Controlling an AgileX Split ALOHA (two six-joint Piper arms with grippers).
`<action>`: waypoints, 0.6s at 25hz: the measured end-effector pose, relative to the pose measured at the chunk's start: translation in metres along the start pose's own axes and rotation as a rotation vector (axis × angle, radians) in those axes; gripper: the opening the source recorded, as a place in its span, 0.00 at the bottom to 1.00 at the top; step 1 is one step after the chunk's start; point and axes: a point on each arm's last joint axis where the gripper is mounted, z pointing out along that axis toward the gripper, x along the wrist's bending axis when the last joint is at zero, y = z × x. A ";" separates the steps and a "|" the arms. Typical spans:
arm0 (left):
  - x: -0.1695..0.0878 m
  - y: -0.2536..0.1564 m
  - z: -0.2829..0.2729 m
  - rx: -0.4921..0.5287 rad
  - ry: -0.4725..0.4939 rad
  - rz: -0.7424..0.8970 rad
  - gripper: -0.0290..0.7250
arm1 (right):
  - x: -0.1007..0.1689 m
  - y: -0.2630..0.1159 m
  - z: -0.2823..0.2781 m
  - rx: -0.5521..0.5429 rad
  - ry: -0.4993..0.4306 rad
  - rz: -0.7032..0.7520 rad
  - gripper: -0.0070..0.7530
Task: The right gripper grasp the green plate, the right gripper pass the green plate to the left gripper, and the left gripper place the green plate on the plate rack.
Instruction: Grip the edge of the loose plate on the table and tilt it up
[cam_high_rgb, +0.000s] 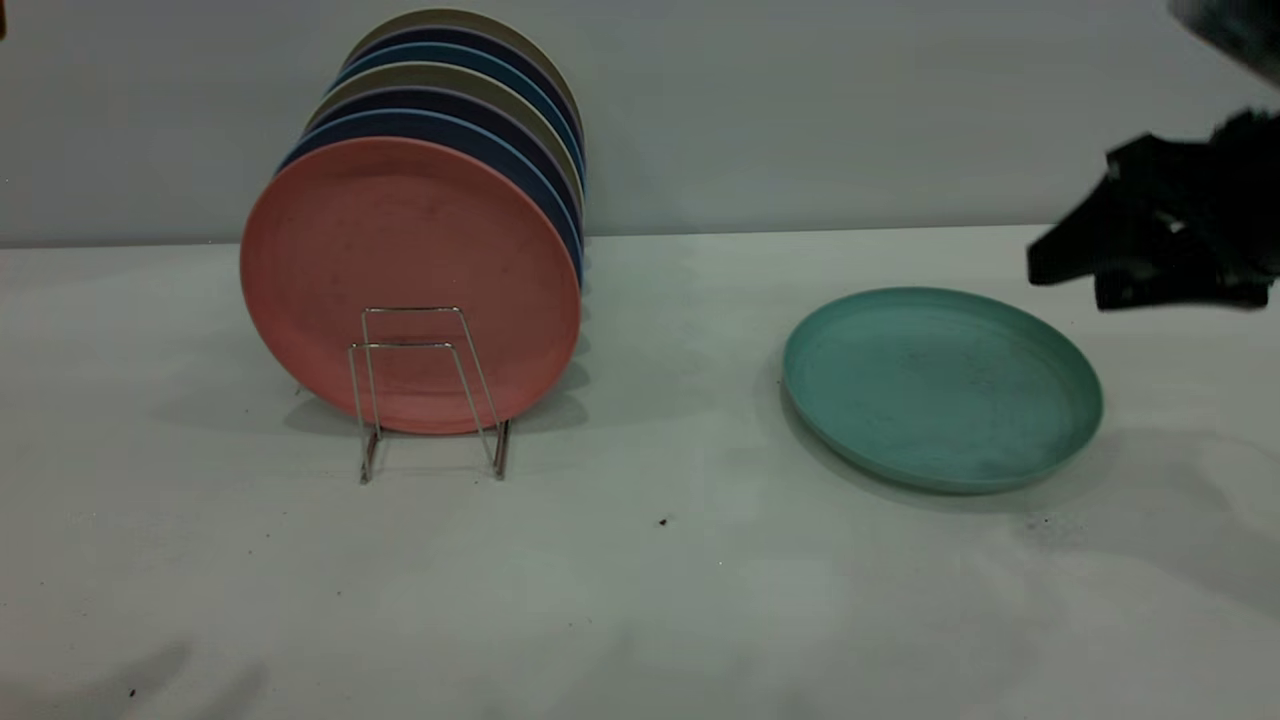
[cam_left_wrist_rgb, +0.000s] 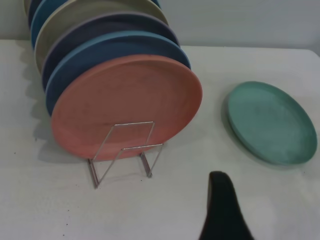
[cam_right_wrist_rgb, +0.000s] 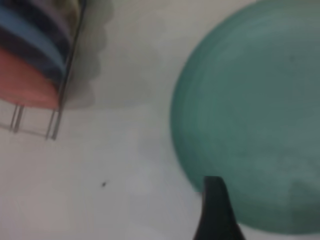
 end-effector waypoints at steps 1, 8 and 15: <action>0.000 0.000 0.000 0.000 0.000 0.001 0.71 | -0.013 0.002 0.002 -0.003 0.003 0.026 0.72; 0.000 0.000 0.000 0.000 0.000 0.000 0.71 | -0.079 -0.003 0.025 0.059 -0.014 0.144 0.72; 0.000 0.000 0.000 -0.001 0.000 0.008 0.71 | -0.104 -0.005 0.059 0.088 0.010 0.198 0.71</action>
